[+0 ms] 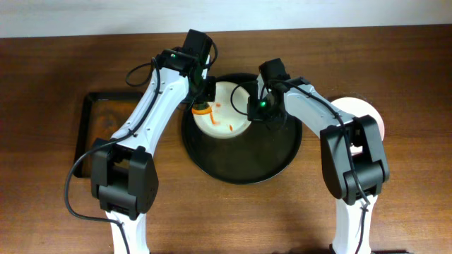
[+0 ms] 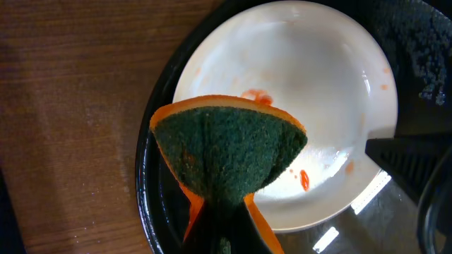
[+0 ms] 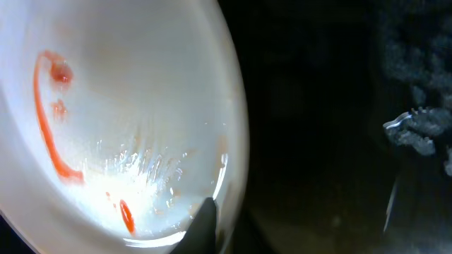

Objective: Clean dirty plates on tray and stack at the side
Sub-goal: 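Hold the last plate with the right gripper and scrub it with the sponge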

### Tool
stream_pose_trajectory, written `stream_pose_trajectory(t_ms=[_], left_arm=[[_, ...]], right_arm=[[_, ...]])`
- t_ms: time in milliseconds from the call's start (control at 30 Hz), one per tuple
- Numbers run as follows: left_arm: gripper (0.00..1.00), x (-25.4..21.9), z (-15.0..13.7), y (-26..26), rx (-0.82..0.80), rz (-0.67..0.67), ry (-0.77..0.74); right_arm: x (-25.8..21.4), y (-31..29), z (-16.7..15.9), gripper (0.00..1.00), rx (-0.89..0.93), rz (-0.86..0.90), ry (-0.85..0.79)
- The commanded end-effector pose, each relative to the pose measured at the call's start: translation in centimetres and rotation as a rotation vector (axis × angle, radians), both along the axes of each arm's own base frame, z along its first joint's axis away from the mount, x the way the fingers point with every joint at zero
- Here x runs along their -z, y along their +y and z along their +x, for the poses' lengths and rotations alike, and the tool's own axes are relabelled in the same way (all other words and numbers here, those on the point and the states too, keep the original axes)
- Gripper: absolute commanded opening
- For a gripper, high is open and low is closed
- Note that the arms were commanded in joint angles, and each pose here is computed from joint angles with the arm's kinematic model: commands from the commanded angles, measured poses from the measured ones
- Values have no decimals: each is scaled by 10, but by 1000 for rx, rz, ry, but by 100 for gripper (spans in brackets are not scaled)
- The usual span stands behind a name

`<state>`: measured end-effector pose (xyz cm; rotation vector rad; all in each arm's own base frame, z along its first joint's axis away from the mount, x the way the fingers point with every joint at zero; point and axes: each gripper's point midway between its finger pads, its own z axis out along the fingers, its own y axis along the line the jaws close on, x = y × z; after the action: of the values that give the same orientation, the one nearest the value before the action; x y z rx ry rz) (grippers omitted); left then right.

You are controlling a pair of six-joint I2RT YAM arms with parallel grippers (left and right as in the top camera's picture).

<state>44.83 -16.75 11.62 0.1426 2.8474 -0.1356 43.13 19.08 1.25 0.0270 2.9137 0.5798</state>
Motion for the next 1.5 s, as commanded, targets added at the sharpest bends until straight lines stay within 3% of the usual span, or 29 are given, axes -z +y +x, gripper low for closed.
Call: stream_pose_trajectory(t_ms=[0, 233, 367, 633, 833, 1333, 1400, 1467], left_arm=[[1, -21, 3, -3, 13, -40, -40], [1, -13, -6, -14, -32, -122, 20], [1, -1, -23, -37, 12, -239, 100], [1, 48, -61, -65, 78, -322, 225], [1, 76, -80, -79, 123, -320, 243], [1, 100, -85, -114, 199, -329, 211], [1, 108, -86, -114, 198, -306, 213], [1, 117, -76, -97, 165, -201, 172]], right_arm=[[7, -4, -11, 4, 6, -27, 52], [10, -9, -25, 4, 6, -48, 115], [10, -9, -25, 4, 6, -48, 115], [10, -8, -25, 4, 5, -47, 114], [10, -9, -25, 4, 5, -48, 115], [10, -8, -26, 4, 5, -48, 116], [10, -9, -26, 4, 5, -49, 118], [10, -9, -28, 4, 5, -50, 124]])
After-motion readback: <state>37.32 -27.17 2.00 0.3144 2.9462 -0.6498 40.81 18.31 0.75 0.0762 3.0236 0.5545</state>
